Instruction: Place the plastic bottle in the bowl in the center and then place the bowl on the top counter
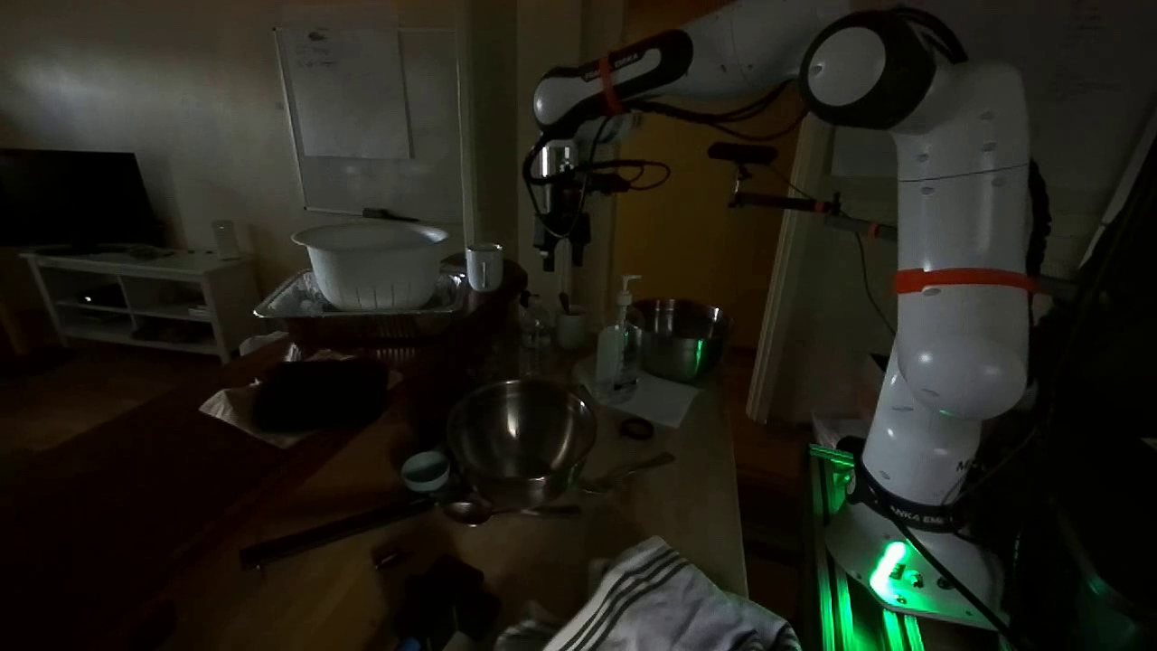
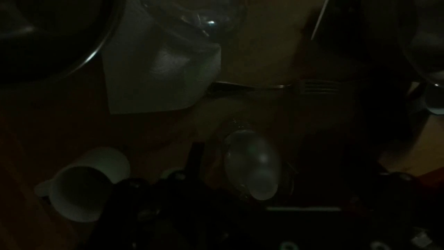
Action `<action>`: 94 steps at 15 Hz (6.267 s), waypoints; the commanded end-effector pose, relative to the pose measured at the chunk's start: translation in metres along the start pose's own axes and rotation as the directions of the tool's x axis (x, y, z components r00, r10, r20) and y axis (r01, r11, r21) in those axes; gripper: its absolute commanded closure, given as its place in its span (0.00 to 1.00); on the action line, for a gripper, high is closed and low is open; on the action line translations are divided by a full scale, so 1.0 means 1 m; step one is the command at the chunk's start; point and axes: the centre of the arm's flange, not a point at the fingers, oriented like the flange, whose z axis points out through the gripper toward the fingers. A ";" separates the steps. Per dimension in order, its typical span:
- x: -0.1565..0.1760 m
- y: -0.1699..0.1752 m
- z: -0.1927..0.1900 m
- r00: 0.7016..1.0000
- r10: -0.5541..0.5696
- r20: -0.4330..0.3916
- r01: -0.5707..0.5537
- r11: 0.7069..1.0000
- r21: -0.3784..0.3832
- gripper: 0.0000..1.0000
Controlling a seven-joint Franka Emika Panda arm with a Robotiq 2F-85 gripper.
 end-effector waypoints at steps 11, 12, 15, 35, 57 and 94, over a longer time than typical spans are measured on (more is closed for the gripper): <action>0.047 -0.012 0.024 0.990 0.065 -0.124 -0.065 0.998 0.008 0.00; 0.050 -0.014 0.025 0.988 0.060 -0.140 -0.061 0.998 0.000 0.00; 0.052 -0.020 0.035 0.986 0.069 -0.151 -0.069 0.998 0.005 0.00; 0.024 -0.012 0.068 0.982 0.088 -0.170 -0.091 0.996 -0.013 0.35; 0.038 -0.018 0.067 0.979 0.063 -0.195 -0.071 0.997 -0.034 0.93; -0.082 -0.221 0.054 0.875 -0.480 0.064 0.473 0.875 0.099 0.92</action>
